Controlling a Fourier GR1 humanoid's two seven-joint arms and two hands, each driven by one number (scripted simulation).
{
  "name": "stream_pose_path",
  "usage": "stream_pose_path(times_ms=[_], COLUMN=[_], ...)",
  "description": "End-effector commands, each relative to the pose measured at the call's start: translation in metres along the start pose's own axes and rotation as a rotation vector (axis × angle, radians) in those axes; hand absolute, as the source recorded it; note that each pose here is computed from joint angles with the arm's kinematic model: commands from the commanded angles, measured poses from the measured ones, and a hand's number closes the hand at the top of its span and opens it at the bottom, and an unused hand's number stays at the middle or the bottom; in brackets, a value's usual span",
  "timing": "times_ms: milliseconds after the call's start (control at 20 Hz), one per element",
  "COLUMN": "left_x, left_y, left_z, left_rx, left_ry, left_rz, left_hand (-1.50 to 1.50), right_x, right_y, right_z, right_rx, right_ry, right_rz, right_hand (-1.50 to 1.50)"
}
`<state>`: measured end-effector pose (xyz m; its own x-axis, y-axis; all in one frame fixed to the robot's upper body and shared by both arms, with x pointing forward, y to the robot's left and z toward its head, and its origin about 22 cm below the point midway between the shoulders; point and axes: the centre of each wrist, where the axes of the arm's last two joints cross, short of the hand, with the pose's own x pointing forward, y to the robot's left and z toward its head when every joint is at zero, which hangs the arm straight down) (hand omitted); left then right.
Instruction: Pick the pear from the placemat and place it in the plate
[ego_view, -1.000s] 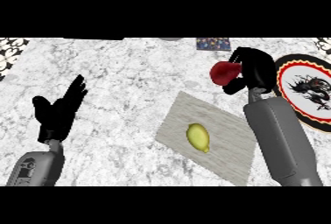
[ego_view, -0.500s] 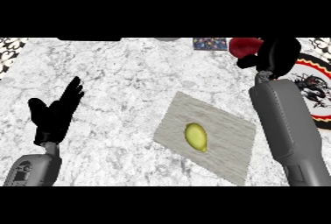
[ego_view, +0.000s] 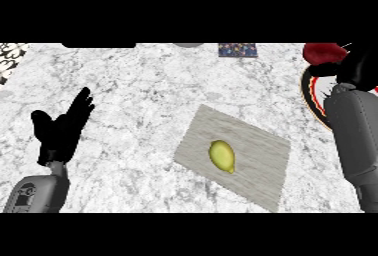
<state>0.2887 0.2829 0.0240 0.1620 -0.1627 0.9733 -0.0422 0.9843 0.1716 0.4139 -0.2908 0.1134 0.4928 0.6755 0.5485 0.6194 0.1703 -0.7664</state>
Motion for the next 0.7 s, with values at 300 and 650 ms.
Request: stream_pose_path(times_ms=[300, 650], left_x=[-0.008, -0.009], left_y=[0.016, -0.004], left_z=[0.004, 0.003], left_rx=[-0.004, -0.016], left_ry=[-0.009, -0.014], left_rz=[-0.012, 0.008], left_hand=[0.0, 0.0], right_x=[-0.082, -0.157], right_y=[-0.005, -0.022], right_z=[-0.045, -0.062], right_rx=[0.099, 0.32], right_ry=[0.096, 0.174], right_rz=[0.128, -0.031], right_hand=[1.5, -1.5])
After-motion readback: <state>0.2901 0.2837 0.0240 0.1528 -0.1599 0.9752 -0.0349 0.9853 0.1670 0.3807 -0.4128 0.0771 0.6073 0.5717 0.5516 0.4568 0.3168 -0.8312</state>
